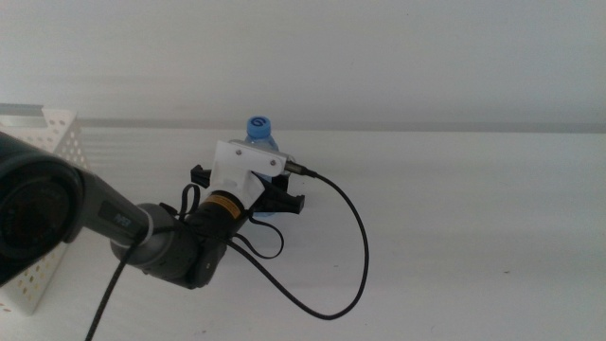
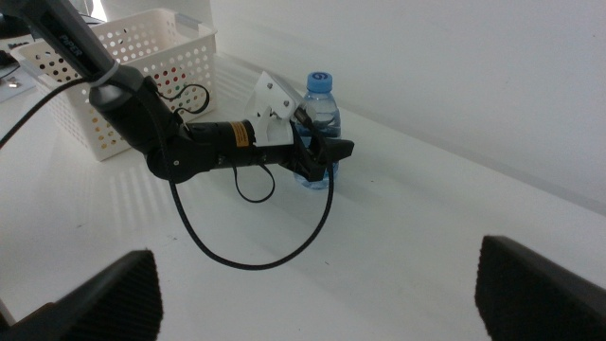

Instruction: Use arms to grab the bottles and put them into the dustbin to the left of the table.

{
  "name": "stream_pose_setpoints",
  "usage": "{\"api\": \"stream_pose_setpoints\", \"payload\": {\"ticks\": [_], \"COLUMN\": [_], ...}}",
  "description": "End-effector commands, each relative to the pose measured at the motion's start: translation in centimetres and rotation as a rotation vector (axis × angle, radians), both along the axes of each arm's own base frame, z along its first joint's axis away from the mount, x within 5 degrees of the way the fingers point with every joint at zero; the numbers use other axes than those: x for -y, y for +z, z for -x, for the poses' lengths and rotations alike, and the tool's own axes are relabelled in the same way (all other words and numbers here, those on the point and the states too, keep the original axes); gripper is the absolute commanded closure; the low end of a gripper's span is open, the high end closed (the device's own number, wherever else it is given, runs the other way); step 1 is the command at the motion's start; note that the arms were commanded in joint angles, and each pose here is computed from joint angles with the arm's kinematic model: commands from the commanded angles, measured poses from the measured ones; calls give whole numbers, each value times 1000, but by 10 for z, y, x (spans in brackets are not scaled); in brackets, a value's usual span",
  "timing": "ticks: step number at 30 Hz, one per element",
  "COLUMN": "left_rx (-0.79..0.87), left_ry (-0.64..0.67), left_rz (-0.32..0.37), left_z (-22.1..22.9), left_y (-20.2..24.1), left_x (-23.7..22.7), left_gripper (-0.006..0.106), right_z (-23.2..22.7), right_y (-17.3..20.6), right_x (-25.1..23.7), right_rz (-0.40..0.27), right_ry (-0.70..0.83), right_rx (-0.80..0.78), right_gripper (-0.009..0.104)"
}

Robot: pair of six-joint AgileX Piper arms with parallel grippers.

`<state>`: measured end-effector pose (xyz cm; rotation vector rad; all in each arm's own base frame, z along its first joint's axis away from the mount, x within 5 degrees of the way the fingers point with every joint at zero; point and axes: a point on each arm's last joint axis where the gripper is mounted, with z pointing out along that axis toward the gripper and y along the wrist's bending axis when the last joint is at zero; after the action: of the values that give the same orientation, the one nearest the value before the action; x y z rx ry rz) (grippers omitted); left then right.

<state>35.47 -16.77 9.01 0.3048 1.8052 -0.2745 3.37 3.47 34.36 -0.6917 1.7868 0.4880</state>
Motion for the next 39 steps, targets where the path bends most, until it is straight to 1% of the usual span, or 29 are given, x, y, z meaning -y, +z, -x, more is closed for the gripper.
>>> {"api": "stream_pose_setpoints", "payload": {"ticks": [1,3,6,9,11,12,13,16,19,23,25,27,30,32,34,36,39], "left_rx": [-9,-32,-123,-294,-424,-477,-541,-640,-711,-781,-810,-836,-894,-943,-995,-1026,-1086], "left_ry": [30,54,86,104,86,52,10,-84,-29,-5,18,71,146,173,170,155,138], "left_rz": [35,42,11,-4,-18,-40,-79,-175,-256,-339,-367,-372,-349,-327,-316,-327,-371], "left_z": [-2,5,24,46,62,71,81,101,95,74,64,53,37,28,20,15,11], "left_y": [5,13,34,59,76,89,95,128,162,217,242,255,257,249,231,217,201], "left_x": [-6,-12,-25,-34,-38,-42,-45,-58,-95,-148,-180,-213,-256,-276,-293,-301,-308], "left_gripper": [79,102,102,102,102,102,102,102,102,102,102,102,102,102,102,102,102], "right_z": [1,1,1,1,1,1,1,1,1,1,1,1,1,1,1,1,1], "right_y": [3,3,3,3,3,3,3,3,3,3,3,3,3,3,3,3,3], "right_x": [1,1,1,1,1,1,1,1,1,1,1,1,1,1,1,1,1], "right_rz": [-7,-7,-7,-7,-7,-7,-7,-7,-7,-7,-7,-7,-7,-7,-7,-7,-7], "right_ry": [-3,-3,-3,-3,-3,-3,-3,-3,-3,-3,-3,-3,-3,-3,-3,-3,-3], "right_rx": [20,20,20,20,20,20,20,20,20,20,20,20,20,20,20,20,20], "right_gripper": [7,7,7,7,7,7,7,7,7,7,7,7,7,7,7,7,7]}}
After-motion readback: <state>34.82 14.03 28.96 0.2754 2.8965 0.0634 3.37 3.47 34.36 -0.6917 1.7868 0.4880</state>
